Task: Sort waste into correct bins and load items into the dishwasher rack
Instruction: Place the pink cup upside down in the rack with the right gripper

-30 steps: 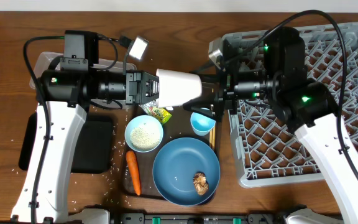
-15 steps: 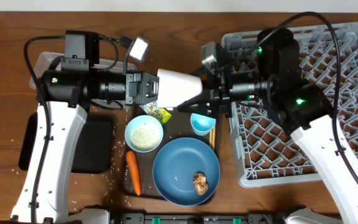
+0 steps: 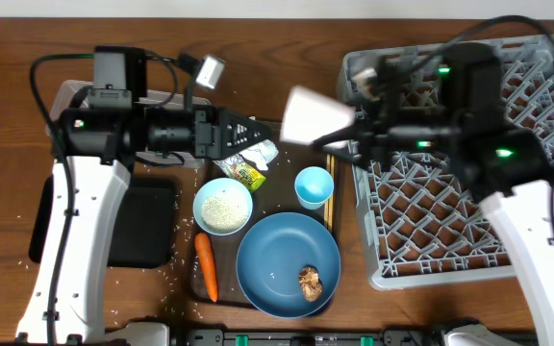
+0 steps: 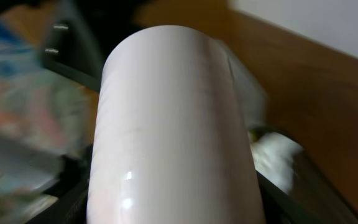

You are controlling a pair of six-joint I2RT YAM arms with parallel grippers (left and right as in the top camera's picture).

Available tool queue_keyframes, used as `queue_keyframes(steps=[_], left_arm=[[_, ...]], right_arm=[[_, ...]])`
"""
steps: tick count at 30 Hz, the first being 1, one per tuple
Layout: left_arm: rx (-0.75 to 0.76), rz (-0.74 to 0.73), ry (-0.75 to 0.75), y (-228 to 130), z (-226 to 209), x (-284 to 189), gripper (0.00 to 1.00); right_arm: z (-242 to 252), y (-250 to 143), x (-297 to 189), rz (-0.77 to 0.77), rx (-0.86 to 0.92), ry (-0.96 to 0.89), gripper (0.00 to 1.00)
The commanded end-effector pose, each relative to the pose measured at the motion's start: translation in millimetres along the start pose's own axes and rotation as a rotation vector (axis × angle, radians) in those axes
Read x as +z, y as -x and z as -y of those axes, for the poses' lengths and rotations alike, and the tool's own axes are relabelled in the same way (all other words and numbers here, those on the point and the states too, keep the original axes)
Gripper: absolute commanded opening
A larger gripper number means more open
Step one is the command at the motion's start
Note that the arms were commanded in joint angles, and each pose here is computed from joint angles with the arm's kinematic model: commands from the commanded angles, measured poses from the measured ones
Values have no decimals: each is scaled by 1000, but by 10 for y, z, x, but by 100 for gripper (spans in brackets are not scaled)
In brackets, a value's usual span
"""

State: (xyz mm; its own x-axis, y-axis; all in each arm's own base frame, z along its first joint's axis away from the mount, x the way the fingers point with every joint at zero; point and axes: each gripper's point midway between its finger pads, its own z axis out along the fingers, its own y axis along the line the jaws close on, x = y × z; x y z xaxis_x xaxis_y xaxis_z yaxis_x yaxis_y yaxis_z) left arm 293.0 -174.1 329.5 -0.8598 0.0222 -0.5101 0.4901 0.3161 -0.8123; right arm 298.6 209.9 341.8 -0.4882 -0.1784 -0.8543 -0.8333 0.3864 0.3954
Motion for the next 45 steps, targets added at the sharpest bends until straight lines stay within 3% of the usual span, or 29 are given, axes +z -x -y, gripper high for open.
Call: queue_keyframes(steps=[1,5,9,14,17,27,36,37,38,39,40,45], left_arm=[[-2,47,50,88,-106,-145,78],[-19,80,72,138,-176,-257,78],[-20,84,74,144,-184,-269,78],[-20,84,74,144,-184,-269,78],[-20,84,75,144,-185,-270,78],[-31,79,73,127,-183,-265,78],[-35,78,74,122,-184,-266,78],[-35,78,73,122,-183,-266,78],[-35,78,74,121,-183,-265,78],[-35,78,77,121,-189,-265,78],[-36,77,90,118,-212,-265,78],[-81,46,227,17,-430,-250,78]], right_arm=[[288,77,-454,45,19,-236,46],[730,-148,-995,38,184,-511,45],[1254,-692,-1769,6,528,-934,46],[1452,-1347,-2521,-39,873,-1309,47],[1480,-1624,-2735,-91,994,-1403,48],[1735,-2438,-2982,-291,1331,-1427,46],[1886,-2739,-2905,-343,1462,-1333,49],[1891,-2760,-2900,-350,1469,-1329,51],[1901,-2776,-2897,-354,1474,-1327,59],[1909,-2787,-2896,-356,1477,-1326,74],[1918,-2789,-2896,-355,1476,-1326,80],[1906,-2577,-2868,-289,1447,-1281,79]])
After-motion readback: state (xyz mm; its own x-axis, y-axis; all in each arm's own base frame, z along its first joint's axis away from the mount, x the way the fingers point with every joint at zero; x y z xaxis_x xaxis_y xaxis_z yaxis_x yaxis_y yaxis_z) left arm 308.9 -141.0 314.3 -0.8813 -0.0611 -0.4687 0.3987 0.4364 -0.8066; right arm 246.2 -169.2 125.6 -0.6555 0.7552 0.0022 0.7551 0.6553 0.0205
